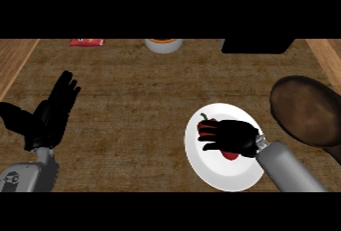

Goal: Pick the tomato from the plate and place it in the pan

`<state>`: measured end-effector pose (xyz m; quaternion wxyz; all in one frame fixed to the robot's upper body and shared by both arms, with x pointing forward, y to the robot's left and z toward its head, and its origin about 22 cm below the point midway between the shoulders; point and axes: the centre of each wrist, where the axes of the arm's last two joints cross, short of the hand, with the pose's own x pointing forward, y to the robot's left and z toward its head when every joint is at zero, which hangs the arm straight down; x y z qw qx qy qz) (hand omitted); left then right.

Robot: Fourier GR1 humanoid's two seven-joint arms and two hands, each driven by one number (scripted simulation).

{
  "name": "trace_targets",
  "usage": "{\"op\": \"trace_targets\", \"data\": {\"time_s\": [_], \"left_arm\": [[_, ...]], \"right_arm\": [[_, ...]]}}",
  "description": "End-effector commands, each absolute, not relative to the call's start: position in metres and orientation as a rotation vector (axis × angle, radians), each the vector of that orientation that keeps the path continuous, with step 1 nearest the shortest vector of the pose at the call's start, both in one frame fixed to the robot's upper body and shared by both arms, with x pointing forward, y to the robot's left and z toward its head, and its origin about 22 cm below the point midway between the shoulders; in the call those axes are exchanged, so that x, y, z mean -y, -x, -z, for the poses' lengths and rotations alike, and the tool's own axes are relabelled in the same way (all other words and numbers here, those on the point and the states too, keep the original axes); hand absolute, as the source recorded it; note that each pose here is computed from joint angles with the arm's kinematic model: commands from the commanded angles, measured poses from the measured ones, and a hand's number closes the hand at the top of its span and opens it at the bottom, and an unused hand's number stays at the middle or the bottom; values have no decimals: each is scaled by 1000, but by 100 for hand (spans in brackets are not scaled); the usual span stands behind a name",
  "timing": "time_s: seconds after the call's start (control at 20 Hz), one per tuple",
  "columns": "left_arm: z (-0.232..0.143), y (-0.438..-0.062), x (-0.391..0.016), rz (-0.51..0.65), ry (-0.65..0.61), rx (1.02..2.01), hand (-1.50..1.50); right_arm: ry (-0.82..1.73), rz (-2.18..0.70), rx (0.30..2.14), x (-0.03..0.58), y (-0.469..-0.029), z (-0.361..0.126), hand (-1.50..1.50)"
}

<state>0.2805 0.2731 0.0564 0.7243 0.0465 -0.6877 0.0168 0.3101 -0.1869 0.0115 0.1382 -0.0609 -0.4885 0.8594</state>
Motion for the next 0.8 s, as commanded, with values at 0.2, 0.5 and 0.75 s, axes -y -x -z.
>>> {"op": "trace_targets", "data": {"time_s": [0.2,0.5,0.75], "left_arm": [[-50,-283,-261,-34,-94,1511,0],[-52,-279,-270,-56,-90,1497,0],[-47,-268,-280,-70,-137,1499,0]], "right_arm": [[56,-2508,1493,185,-302,25,150],[3,-2473,1485,159,-311,20,150],[233,-2122,1453,201,-298,23,150]]}}
